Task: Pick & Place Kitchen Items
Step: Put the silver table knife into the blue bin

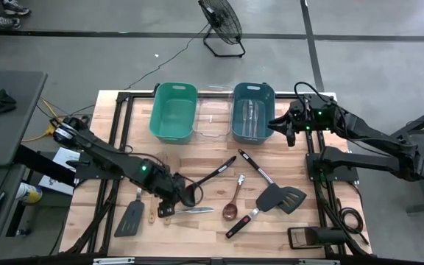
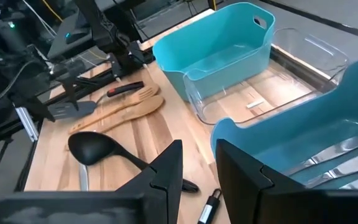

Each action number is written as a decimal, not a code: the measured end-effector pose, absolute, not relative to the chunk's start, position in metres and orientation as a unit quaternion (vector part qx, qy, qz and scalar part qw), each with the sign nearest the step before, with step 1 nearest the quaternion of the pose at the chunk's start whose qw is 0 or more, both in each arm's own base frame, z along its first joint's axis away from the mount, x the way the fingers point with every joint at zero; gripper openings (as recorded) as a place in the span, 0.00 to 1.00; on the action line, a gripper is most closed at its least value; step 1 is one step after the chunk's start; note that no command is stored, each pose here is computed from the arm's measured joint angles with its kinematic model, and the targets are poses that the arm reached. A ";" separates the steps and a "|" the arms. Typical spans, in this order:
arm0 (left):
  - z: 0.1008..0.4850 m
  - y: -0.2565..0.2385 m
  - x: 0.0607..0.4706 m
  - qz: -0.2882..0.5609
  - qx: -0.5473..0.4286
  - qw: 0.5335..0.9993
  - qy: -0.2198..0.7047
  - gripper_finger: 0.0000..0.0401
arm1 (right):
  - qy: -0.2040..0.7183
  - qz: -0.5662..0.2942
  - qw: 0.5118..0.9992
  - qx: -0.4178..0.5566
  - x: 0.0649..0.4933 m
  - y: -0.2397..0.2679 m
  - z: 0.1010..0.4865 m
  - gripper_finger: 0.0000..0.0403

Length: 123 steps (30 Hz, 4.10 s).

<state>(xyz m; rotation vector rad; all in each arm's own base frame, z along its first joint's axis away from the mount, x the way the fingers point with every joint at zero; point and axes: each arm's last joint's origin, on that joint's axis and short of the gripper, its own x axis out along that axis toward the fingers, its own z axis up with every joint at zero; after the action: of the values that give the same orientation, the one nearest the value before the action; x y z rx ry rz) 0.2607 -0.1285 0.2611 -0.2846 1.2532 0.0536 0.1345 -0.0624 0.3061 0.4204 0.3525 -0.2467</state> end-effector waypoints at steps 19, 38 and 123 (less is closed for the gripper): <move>0.202 -0.163 0.287 -0.033 -0.056 0.778 0.625 0.66 | 0.175 -0.108 0.956 0.208 0.135 -0.062 0.306 0.22; 0.174 -0.185 0.287 -0.015 -0.055 0.763 0.644 0.66 | 0.175 -0.105 0.956 0.209 0.135 -0.061 0.306 0.22; 0.317 -0.187 0.337 0.019 -0.017 0.837 0.546 0.13 | 0.177 -0.069 0.959 0.212 0.135 -0.059 0.307 0.22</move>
<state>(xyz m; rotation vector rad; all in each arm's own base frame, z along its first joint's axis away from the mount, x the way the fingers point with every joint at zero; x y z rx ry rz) 0.3368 -0.1874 0.3174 -0.0364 1.1556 0.0397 0.1350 -0.0594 0.3065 0.4301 0.3582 -0.1391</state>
